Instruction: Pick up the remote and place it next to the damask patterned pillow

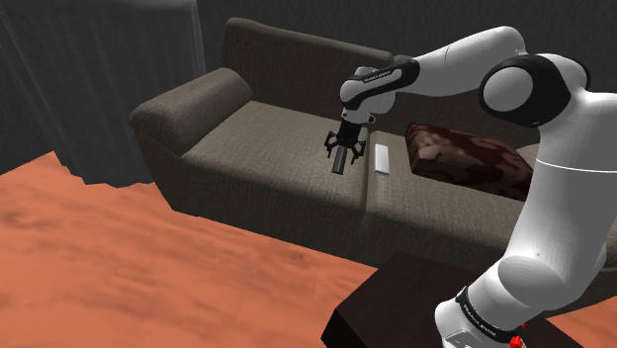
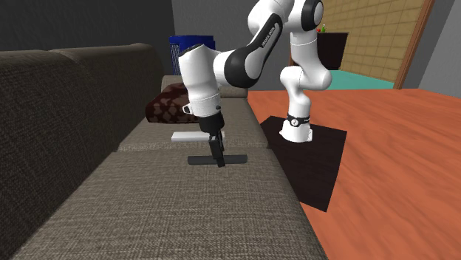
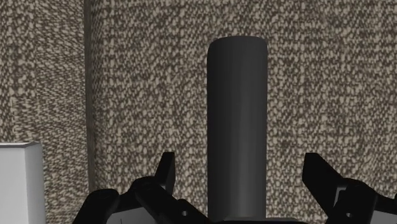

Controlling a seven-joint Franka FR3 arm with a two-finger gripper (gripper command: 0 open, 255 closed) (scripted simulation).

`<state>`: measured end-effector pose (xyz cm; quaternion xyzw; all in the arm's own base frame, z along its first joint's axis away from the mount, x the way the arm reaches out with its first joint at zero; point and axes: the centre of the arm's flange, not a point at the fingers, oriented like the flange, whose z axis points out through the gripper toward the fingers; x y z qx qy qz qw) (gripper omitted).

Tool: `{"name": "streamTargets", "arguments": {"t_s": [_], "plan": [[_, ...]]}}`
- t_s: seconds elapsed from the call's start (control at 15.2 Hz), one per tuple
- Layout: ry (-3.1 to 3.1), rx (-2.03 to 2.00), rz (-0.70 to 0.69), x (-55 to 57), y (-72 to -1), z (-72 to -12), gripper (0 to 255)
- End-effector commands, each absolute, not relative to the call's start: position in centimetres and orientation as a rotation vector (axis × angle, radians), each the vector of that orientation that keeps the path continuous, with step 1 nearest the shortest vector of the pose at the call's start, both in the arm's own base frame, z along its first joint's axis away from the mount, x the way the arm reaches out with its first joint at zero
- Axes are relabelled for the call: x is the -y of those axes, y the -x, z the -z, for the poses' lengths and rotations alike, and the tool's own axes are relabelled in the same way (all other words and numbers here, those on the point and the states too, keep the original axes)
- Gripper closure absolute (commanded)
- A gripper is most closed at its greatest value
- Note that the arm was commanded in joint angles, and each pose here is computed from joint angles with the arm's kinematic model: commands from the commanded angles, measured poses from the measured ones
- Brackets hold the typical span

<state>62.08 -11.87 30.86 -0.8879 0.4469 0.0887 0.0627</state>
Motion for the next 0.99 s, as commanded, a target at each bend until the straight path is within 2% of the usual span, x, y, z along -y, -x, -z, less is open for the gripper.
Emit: {"name": "streamTargets", "arguments": {"t_s": [0.0, 0.13, 0.2, 0.92], "plan": [[2.683, -1.351, -0.268, 11.9, -62.1, -30.8, 0], [2.683, -1.351, -0.268, 11.9, -62.1, -30.8, 0], [2.683, -1.351, -0.268, 11.9, -62.1, -30.8, 255], [2.683, -1.351, -0.268, 11.9, -62.1, -31.9, 255]]}}
